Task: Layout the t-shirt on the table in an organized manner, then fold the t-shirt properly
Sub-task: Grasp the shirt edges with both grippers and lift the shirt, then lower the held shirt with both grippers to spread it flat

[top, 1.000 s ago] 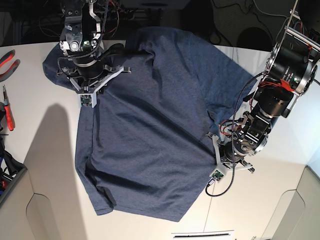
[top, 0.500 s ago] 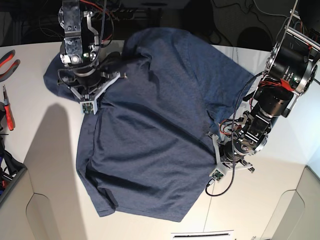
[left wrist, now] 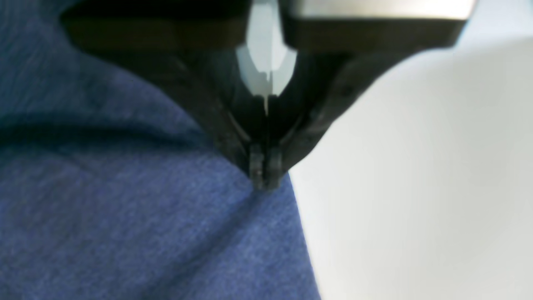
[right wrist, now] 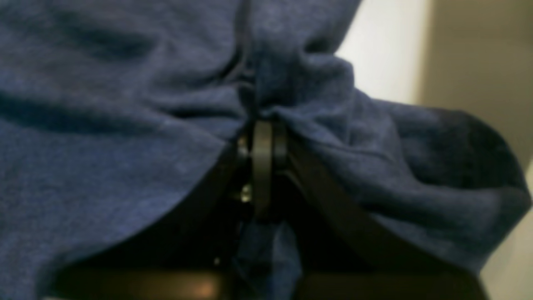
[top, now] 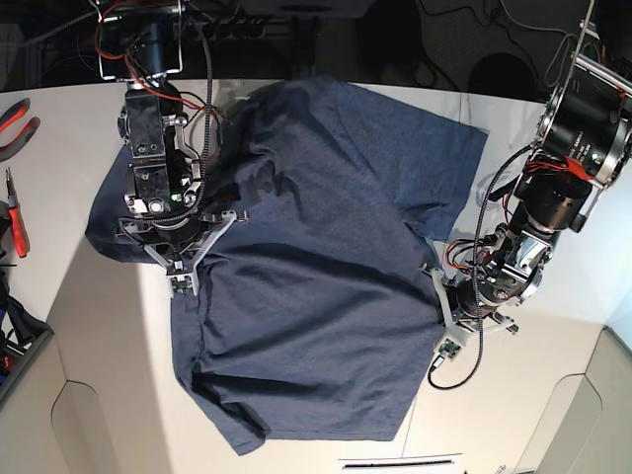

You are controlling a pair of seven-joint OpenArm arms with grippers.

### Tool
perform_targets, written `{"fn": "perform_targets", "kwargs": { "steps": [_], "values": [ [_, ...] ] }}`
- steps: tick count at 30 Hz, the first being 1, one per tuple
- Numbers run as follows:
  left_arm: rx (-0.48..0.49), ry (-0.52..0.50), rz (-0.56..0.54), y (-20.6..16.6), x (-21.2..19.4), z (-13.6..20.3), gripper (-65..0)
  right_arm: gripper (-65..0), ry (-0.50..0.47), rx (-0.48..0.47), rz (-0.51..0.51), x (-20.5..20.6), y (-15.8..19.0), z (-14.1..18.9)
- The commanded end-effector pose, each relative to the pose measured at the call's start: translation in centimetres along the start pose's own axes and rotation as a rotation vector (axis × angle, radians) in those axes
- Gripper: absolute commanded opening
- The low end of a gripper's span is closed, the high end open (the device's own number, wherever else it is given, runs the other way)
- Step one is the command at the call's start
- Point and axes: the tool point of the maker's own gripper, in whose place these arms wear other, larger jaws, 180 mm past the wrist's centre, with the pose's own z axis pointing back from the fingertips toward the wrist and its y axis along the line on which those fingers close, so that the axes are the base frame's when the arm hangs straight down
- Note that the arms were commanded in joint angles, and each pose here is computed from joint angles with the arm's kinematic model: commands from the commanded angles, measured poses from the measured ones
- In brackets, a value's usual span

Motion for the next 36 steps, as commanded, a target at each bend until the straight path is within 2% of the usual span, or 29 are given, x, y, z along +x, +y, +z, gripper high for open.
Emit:
{"fn": "perform_targets", "kwargs": {
  "steps": [1, 5, 8, 12, 16, 21, 29, 34, 36],
  "values": [
    [-0.010, 0.089, -0.011, 0.6, -2.0, 0.4, -65.0, -65.0, -0.078, -0.021, 0.003, 3.2, -1.1, 0.3],
    [0.000, 0.110, 0.018, 1.0, -3.3, 1.0, -65.0, -65.0, -0.124, -0.067, 0.024, 6.2, -3.2, 0.2],
    [-0.006, 0.111, 0.100, 0.9, -4.3, 1.6, -65.0, -65.0, -0.121, -0.092, 0.034, 7.2, -4.8, -0.5],
    [-0.112, 0.079, 0.218, -1.5, -4.6, 2.4, -65.0, -65.0, -0.110, -0.109, 0.045, 7.5, -6.3, -1.9],
    [-0.232, -0.009, 0.341, -4.0, -3.9, 3.3, -65.0, -65.0, -0.085, -0.107, 0.047, 7.0, -6.5, -3.0],
    [-0.320, -0.076, 0.391, -5.5, -2.9, 4.2, -65.0, -65.0, -0.090, -0.106, 0.046, 7.1, -6.5, -2.9],
    [-0.298, -0.077, 0.394, -5.0, -2.9, 4.1, -65.0, -65.0, -0.129, -0.074, 0.026, 8.1, -4.7, -2.2],
    [-0.072, -0.041, 0.368, -1.2, -4.2, 3.3, -65.0, -65.0, -0.223, 0.003, -0.014, 8.8, -1.6, 0.5],
    [-0.035, -0.028, 0.345, -0.6, -4.5, 3.2, -65.0, -65.0, -0.245, 0.050, -0.025, 8.5, 0.0, 1.8]
  ]
}}
